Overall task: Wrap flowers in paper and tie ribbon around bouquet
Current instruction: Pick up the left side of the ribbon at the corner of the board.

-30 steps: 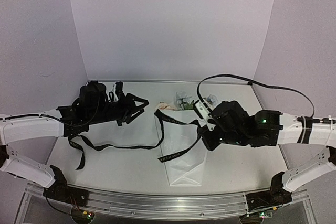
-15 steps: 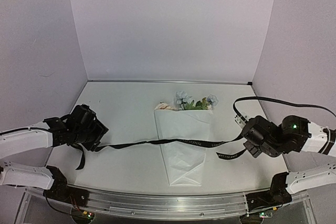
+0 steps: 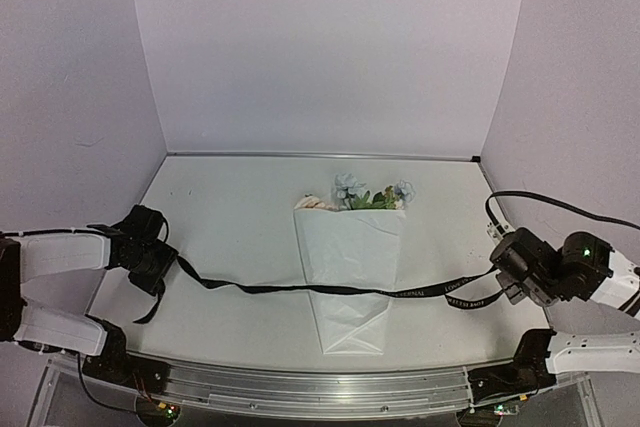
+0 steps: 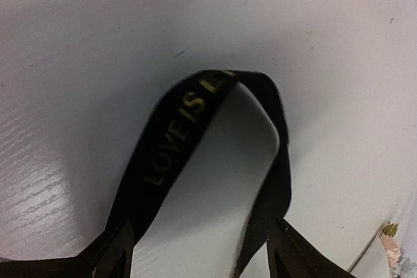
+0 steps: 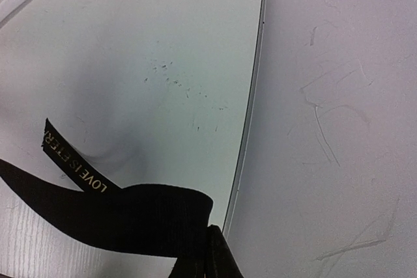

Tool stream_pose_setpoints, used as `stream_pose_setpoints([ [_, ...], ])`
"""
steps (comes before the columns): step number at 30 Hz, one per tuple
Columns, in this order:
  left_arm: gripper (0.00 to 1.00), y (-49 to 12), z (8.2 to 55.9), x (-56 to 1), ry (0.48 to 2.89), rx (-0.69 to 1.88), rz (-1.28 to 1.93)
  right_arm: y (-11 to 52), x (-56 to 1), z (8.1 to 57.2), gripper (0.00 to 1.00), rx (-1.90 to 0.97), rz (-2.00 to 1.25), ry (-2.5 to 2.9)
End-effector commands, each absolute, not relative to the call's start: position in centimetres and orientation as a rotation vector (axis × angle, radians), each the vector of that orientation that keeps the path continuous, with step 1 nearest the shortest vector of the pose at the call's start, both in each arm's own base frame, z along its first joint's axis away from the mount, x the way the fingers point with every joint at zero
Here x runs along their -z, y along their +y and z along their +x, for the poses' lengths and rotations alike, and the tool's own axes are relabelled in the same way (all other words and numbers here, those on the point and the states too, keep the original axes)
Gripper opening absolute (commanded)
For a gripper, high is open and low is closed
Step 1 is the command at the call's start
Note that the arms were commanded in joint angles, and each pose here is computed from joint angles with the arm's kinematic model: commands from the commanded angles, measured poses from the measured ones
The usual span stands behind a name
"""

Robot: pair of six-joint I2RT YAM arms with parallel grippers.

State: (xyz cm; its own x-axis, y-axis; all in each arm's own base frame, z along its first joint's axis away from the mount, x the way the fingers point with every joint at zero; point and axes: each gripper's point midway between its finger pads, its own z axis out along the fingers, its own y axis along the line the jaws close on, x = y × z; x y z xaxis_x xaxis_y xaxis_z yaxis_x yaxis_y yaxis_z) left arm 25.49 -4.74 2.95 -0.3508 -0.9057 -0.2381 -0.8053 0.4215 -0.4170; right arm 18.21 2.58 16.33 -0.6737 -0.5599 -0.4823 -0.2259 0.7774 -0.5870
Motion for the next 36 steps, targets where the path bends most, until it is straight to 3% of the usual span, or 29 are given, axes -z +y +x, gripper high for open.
stream_pose_setpoints([
  [1, 0.72, -3.3, 28.2, -3.7, 2.208, 0.331, -1.443, 1.2, -16.7, 18.0, 0.00, 0.690, -0.526, 2.276],
  [13, 0.57, 2.3, 29.7, -2.9, 2.175, 0.078, -1.498, 0.4, -16.7, 17.7, 0.00, 0.694, -0.491, 2.260],
  [18, 0.58, 3.3, 31.2, -5.4, 2.151, 0.094, -1.453, 0.3, -16.6, 17.5, 0.00, 0.677, -0.480, 2.258],
  [25, 0.62, -0.7, 30.6, -8.6, 2.108, 0.266, -1.433, 0.4, -16.4, 17.4, 0.00, 0.659, -0.476, 2.274],
  [36, 0.64, -3.0, 32.3, -5.5, 2.063, 0.321, -1.577, 0.4, -16.0, 17.4, 0.00, 0.684, -0.490, 2.284],
])
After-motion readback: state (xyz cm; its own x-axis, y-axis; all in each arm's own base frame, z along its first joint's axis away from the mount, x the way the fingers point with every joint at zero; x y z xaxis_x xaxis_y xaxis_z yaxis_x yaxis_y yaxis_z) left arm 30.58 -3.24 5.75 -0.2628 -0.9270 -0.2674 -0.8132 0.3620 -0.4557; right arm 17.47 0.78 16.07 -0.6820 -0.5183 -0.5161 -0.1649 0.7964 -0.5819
